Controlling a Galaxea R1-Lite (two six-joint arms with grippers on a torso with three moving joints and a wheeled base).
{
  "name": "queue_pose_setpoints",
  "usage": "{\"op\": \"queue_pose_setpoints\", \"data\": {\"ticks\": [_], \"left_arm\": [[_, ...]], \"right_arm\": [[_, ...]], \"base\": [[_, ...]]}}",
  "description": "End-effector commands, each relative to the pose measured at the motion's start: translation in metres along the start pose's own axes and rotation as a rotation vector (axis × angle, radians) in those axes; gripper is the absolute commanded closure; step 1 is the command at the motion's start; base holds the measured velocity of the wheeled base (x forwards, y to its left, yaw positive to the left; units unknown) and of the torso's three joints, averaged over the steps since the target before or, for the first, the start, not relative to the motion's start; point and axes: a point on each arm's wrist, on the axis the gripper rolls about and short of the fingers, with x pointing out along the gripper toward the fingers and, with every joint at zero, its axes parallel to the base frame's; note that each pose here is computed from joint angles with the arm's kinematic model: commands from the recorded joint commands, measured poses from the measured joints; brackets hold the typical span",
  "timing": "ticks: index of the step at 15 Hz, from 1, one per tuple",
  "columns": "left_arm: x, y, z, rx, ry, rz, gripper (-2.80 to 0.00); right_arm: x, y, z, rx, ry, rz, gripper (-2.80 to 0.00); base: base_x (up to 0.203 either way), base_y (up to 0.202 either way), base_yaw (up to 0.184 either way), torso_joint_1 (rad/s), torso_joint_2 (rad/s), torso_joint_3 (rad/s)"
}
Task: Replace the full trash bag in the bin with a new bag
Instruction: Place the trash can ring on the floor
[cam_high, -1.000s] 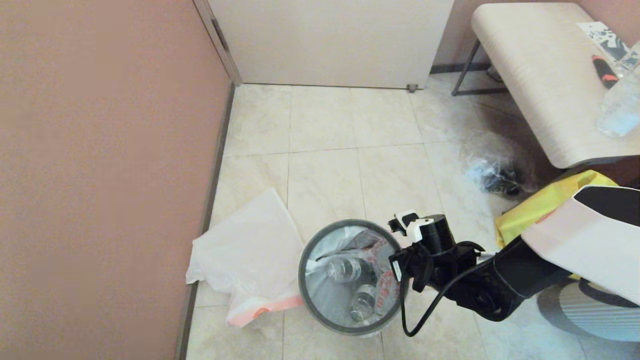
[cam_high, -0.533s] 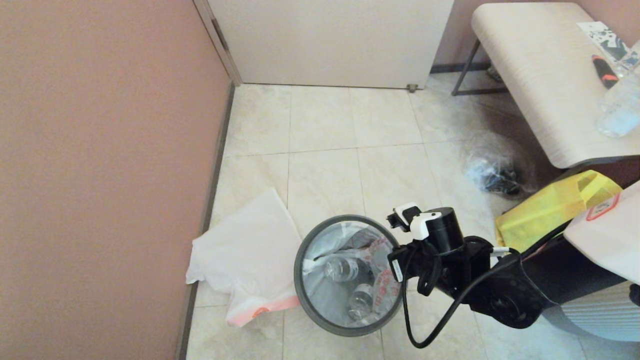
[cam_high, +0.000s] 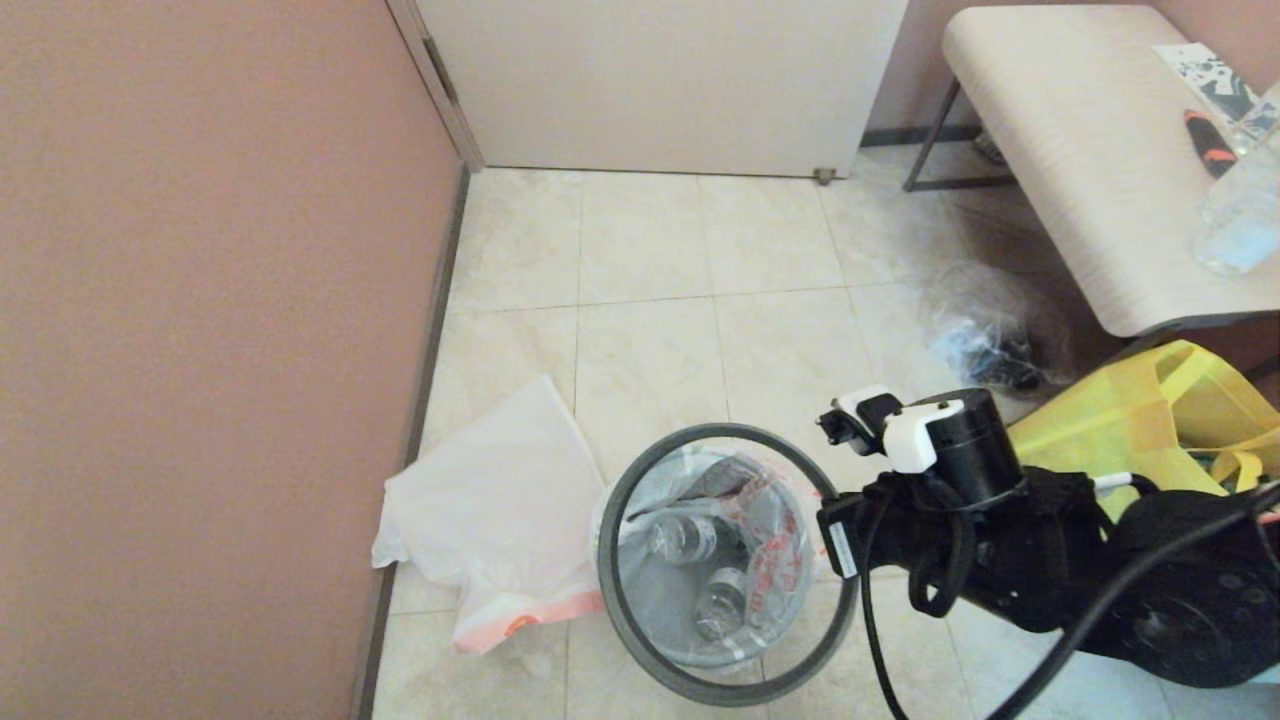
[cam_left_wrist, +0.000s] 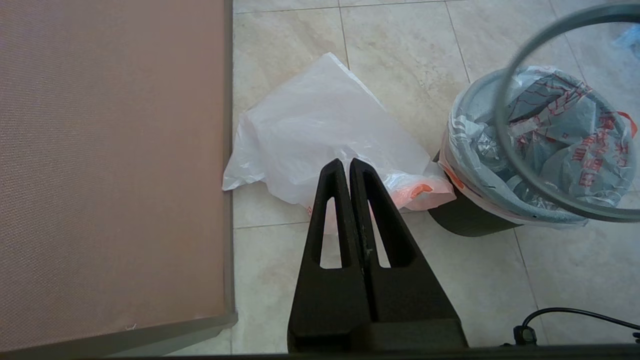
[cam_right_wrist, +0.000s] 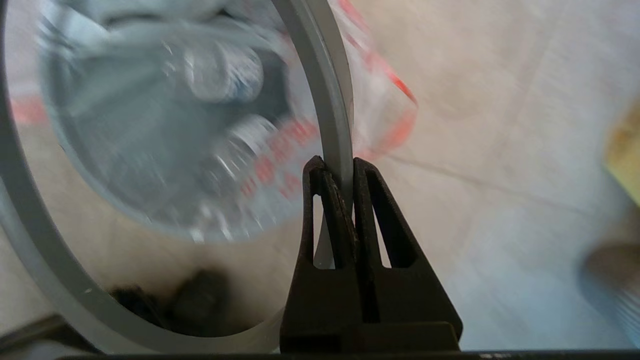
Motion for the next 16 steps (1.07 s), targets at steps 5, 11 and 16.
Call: {"op": "queue_pose_setpoints", "data": {"ticks": [5, 11, 16], "left_arm": [[0.001, 0.0, -0.002, 0.0, 0.009, 0.0, 0.0], [0.001, 0.0, -0.002, 0.0, 0.009, 0.0, 0.0], [0.001, 0.0, -0.002, 0.0, 0.009, 0.0, 0.0]], "right_arm": [[-0.06, -0.045, -0.054, -0.004, 0.059, -0.265, 0.0], [-0.084, -0.107, -0.109, 0.096, 0.213, -0.568, 0.0], [-0.047, -0.124, -0.136, 0.128, 0.387, -0.616, 0.0]], "base": [[0.0, 0.0, 0.0, 0.0, 0.0, 0.0], [0.0, 0.0, 0.0, 0.0, 0.0, 0.0], [0.0, 0.0, 0.0, 0.0, 0.0, 0.0]]}}
